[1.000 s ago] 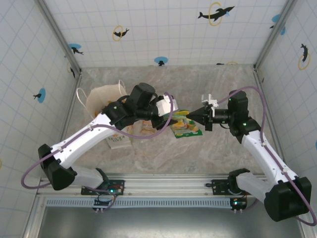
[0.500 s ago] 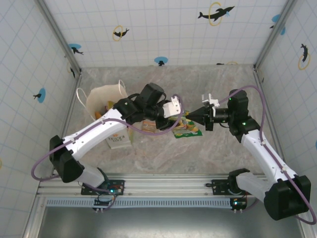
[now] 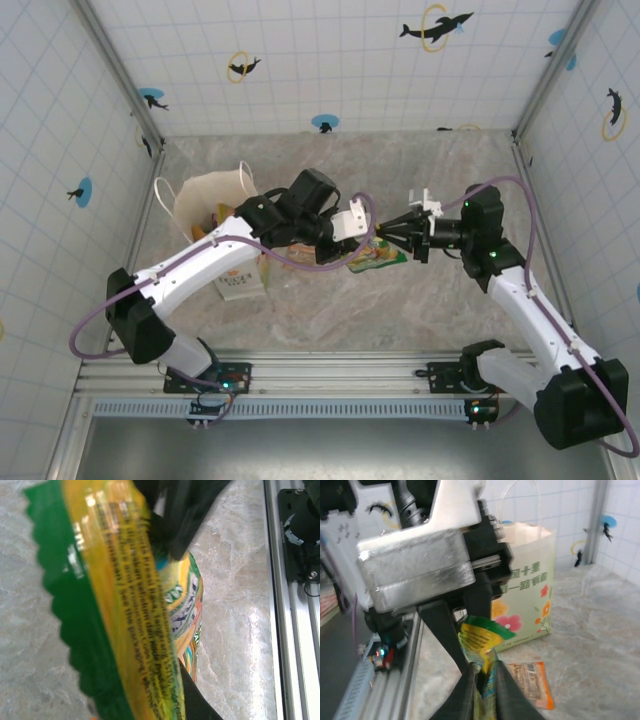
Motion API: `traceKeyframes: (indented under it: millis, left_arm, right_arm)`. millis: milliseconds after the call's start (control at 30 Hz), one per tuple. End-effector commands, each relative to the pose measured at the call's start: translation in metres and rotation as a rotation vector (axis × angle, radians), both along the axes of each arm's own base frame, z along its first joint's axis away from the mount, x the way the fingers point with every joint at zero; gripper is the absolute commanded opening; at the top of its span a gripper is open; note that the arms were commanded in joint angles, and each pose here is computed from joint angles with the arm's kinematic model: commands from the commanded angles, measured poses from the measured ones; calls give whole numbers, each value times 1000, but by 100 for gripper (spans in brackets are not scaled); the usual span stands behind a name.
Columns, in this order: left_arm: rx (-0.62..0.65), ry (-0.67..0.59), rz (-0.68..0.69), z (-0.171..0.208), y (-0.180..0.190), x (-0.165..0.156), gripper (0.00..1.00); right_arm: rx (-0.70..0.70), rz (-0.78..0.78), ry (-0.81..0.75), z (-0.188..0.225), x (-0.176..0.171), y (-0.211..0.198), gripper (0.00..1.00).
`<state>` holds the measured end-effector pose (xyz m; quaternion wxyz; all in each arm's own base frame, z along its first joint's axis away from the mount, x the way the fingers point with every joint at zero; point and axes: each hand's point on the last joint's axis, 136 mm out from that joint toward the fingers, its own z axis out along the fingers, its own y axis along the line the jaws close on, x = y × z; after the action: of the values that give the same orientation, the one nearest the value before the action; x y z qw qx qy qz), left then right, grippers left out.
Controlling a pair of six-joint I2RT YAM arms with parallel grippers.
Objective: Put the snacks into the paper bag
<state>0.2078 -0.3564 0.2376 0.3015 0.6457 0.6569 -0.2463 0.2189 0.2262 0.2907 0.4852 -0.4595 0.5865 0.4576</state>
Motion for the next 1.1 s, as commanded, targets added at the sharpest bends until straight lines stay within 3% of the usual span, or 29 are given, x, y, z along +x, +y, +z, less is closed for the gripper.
traceKeyframes:
  millis: [0,200,400,533,733,867,1067]
  left_arm:
    - [-48,-40,135,29,6,15,11]
    - [-189,10,371,70,18,42,11]
    - [-199,-8,725,106,56,73,8]
    - [-267,-97,955,140,95,88,6]
    - [-435,-280,1042,193,132,88,0]
    - [-407,-414,1221,220,175,94,0]
    - [-435,-555,1347,238,216,85,0]
  right_arm:
    - [39,-162,-81,16,19,-9,32]
    - [97,-368,-45,15,43,-24,49]
    - [87,-383,40,2,50,-18,51]
    - [65,-365,60,-10,49,-8,51]
    - [40,-345,89,-22,50,7,51]
    - [29,-324,95,-27,46,16,50]
    - [-4,-328,104,-43,44,22,50]
